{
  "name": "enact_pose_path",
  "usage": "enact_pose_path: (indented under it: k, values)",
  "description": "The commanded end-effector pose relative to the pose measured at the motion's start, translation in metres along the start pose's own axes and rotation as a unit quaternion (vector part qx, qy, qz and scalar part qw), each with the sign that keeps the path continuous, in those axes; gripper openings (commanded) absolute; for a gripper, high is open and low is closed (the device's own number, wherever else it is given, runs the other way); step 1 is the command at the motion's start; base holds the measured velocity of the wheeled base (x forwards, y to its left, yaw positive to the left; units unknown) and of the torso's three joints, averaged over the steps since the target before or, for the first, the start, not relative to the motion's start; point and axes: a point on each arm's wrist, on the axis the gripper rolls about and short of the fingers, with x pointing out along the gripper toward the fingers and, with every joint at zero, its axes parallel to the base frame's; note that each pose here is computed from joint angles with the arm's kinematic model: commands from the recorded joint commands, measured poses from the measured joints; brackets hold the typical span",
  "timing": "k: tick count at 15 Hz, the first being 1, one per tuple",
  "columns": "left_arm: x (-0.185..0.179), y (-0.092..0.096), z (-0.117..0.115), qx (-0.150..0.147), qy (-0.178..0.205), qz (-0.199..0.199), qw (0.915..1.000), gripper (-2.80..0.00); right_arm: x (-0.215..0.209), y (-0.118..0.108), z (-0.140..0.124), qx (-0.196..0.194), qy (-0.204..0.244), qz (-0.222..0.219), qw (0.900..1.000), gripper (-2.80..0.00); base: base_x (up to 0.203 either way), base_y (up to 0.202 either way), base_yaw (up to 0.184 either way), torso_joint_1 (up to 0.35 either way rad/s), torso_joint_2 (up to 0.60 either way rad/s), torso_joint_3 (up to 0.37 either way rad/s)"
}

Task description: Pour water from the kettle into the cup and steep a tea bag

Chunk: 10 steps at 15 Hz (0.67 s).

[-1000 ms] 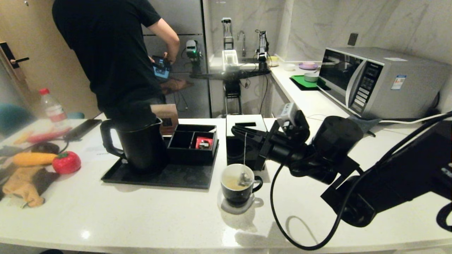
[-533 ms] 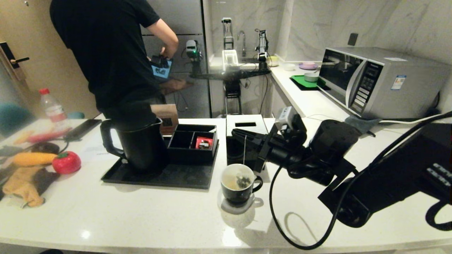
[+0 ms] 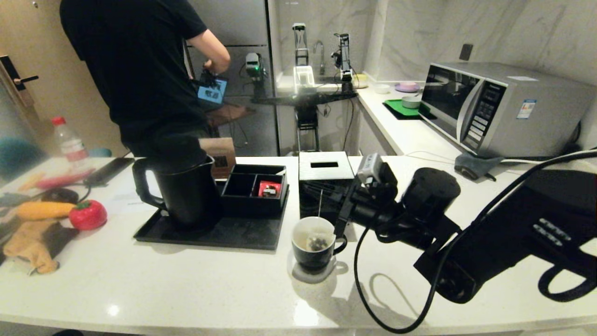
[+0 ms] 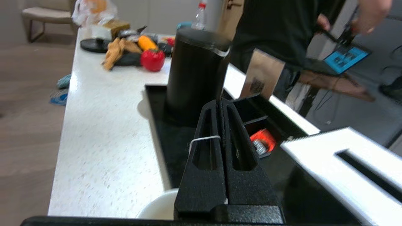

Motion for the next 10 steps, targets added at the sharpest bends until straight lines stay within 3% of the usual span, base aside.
enact_pose_path:
  k: [1, 10]
  values:
    - [0.000, 0.000, 0.000, -0.001, -0.001, 0.000, 1.0000, -2.80, 0.001, 0.001, -0.016, 0.007, 0.013, 0.004, 1.000, -2.80, 0.000, 0.000, 0.000, 0.000, 0.00, 0.000]
    - [0.000, 0.000, 0.000, -0.001, -0.001, 0.000, 1.0000, -2.80, 0.001, 0.004, -0.041, 0.021, 0.034, 0.016, 0.999, -2.80, 0.000, 0.000, 0.000, 0.000, 0.00, 0.000]
